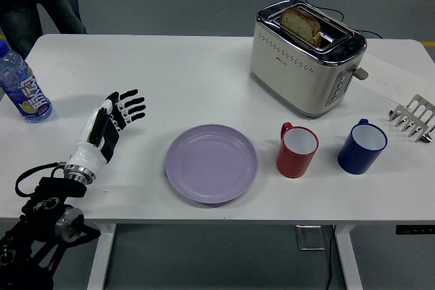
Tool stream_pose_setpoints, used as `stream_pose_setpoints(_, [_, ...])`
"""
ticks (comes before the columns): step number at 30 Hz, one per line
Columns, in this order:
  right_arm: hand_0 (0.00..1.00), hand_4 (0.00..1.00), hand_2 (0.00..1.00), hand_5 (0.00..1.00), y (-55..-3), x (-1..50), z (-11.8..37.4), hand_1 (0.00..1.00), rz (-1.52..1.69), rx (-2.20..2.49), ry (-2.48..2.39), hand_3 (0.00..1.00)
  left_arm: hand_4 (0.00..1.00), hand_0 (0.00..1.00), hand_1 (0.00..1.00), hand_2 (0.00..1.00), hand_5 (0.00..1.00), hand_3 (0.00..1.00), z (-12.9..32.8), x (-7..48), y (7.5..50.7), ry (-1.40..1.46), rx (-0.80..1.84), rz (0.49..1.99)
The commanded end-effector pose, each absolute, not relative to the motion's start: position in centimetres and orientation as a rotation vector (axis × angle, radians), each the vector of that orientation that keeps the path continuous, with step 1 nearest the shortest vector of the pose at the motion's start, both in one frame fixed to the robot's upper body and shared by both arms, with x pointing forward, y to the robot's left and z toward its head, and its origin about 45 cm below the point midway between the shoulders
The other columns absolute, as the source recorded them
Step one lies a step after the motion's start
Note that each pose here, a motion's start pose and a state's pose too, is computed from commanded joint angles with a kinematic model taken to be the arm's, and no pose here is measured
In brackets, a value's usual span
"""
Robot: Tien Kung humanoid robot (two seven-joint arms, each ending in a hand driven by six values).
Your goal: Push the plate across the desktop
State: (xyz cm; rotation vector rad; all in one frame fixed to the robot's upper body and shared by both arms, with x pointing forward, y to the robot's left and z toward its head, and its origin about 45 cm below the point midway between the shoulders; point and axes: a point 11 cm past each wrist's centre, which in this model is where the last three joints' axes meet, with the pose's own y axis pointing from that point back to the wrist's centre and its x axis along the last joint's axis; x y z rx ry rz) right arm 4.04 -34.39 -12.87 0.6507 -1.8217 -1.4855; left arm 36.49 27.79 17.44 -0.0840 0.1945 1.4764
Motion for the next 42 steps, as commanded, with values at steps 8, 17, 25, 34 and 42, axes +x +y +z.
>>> stream_pose_setpoints(8, [0.595, 0.381, 0.624, 0.523, -34.3, 4.0, -12.9, 0.532, -1.49, 0.647, -1.828, 0.607, 0.489, 0.657, 0.688, 0.676, 0.998, 0.702, 18.8, 36.7, 33.2, 0.18, -0.094, 1.577])
stream_pose_setpoints(17, [0.595, 0.38, 0.625, 0.522, -34.3, 3.9, -12.9, 0.532, -1.492, 0.646, -1.828, 0.608, 0.494, 0.664, 0.689, 0.675, 0.998, 0.7, 19.6, 36.2, 39.0, 0.131, -0.087, 1.71])
stream_pose_setpoints(25, [0.595, 0.381, 0.624, 0.521, -34.2, 3.9, -12.9, 0.532, -1.495, 0.645, -1.832, 0.608, 0.491, 0.546, 0.665, 0.668, 0.998, 0.698, 20.4, 35.1, 43.1, 0.113, -0.103, 1.82])
stream_pose_setpoints(34, [0.595, 0.38, 0.62, 0.522, -34.3, 3.9, -12.9, 0.53, -1.496, 0.645, -1.837, 0.607, 0.507, 0.384, 0.578, 0.623, 0.998, 0.695, 20.4, 34.4, 44.3, 0.121, -0.117, 1.858])
stream_pose_setpoints(42, [0.594, 0.38, 0.619, 0.52, -34.4, 3.9, -12.9, 0.531, -1.495, 0.643, -1.842, 0.607, 0.508, 0.389, 0.579, 0.623, 0.998, 0.694, 20.2, 34.0, 45.0, 0.149, -0.142, 1.891])
